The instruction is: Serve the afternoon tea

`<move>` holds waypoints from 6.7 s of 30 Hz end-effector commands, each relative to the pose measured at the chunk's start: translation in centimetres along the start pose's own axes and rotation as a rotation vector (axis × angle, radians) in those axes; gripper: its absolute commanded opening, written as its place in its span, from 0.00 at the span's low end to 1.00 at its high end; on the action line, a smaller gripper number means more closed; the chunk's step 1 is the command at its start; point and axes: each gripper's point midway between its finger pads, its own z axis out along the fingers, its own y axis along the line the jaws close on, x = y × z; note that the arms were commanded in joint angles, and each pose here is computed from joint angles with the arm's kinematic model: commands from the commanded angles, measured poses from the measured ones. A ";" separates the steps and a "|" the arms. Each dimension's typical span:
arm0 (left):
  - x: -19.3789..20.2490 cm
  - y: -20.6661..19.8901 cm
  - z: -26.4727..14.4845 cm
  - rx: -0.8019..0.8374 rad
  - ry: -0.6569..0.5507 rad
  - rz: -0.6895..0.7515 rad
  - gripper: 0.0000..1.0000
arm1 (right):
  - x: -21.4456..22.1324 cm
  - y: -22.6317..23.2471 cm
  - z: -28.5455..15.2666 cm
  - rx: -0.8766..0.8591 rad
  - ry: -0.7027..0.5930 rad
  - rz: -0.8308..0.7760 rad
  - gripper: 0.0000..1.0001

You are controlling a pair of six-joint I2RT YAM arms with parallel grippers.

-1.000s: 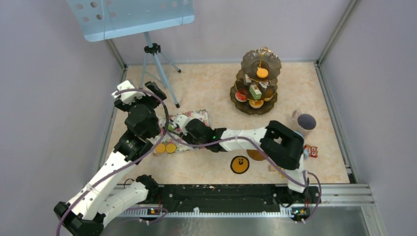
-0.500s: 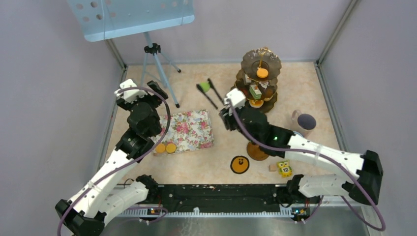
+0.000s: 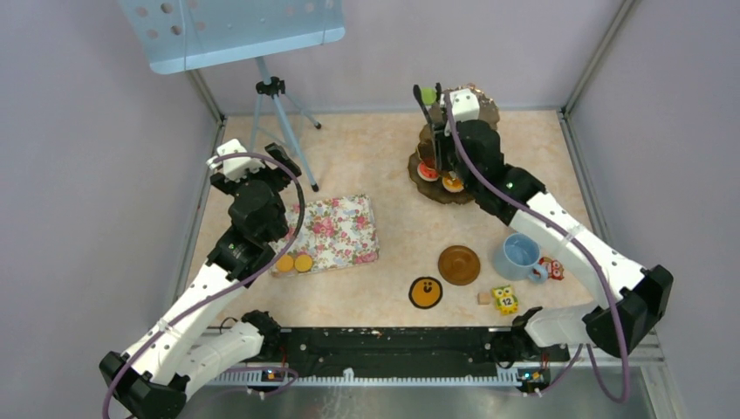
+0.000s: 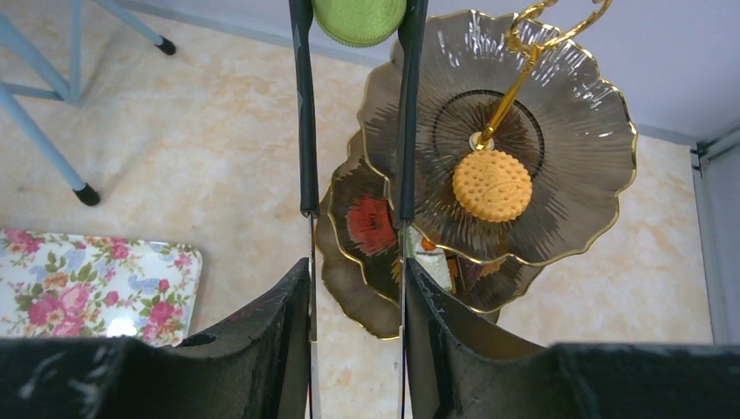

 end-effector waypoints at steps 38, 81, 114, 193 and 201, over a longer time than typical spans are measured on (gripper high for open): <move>-0.9 -0.2 0.1 -0.003 -0.020 -0.036 0.99 | 0.6 12.0 -4.1 -0.583 -0.022 -0.119 0.43; -1.6 0.3 -0.1 -0.009 -0.037 -0.048 0.99 | 19.7 34.8 -4.7 -0.978 0.178 -0.532 0.49; -1.3 0.0 0.1 -0.004 -0.028 -0.042 0.99 | 10.3 23.2 -3.1 -0.582 -0.039 -0.201 0.01; 0.0 -0.6 0.7 0.002 0.007 -0.019 0.99 | 13.1 26.4 -8.7 -0.718 0.233 -0.215 0.49; -0.3 -0.3 0.5 -0.001 -0.001 -0.033 0.99 | 16.2 30.4 -8.7 -0.614 0.370 -0.242 0.51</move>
